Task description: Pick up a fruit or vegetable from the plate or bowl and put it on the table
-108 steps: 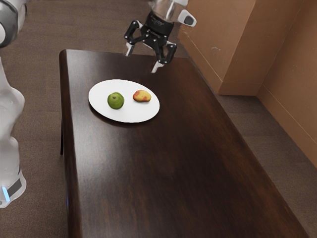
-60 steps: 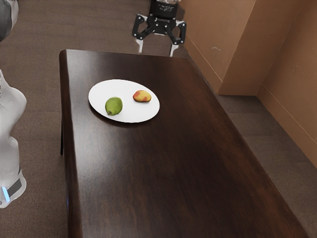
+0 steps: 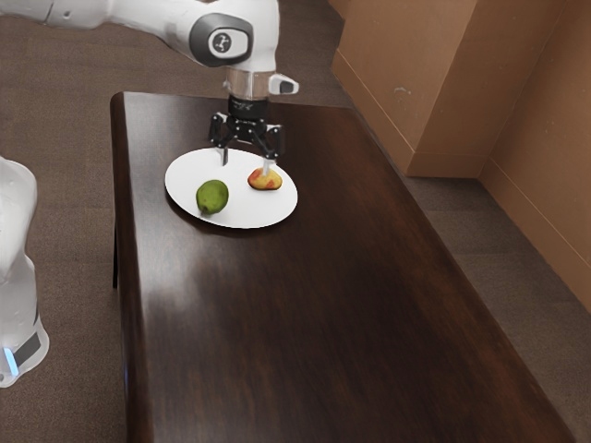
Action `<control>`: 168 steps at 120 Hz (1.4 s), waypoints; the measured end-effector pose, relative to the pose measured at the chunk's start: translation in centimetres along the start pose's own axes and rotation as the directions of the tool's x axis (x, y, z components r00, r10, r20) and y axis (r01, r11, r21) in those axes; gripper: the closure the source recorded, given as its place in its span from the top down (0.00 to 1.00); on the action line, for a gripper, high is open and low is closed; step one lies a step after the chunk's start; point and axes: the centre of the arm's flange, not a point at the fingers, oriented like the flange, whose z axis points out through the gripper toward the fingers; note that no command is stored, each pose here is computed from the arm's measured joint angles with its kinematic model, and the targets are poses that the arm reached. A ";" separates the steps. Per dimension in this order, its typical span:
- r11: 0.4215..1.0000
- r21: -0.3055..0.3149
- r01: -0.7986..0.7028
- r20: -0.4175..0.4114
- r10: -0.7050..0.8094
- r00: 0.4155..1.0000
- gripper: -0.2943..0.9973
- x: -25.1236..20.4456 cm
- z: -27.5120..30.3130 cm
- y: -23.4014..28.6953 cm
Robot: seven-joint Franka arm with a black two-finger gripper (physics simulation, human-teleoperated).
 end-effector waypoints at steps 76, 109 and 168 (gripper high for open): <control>0.925 -0.038 -0.377 -0.001 0.377 0.926 0.77 3.4 5.5 -6.8; 0.939 -0.107 -0.328 0.010 0.331 0.944 0.77 2.7 5.8 -6.0; 0.976 -0.107 -0.188 0.081 0.197 0.977 0.77 1.5 8.8 -8.2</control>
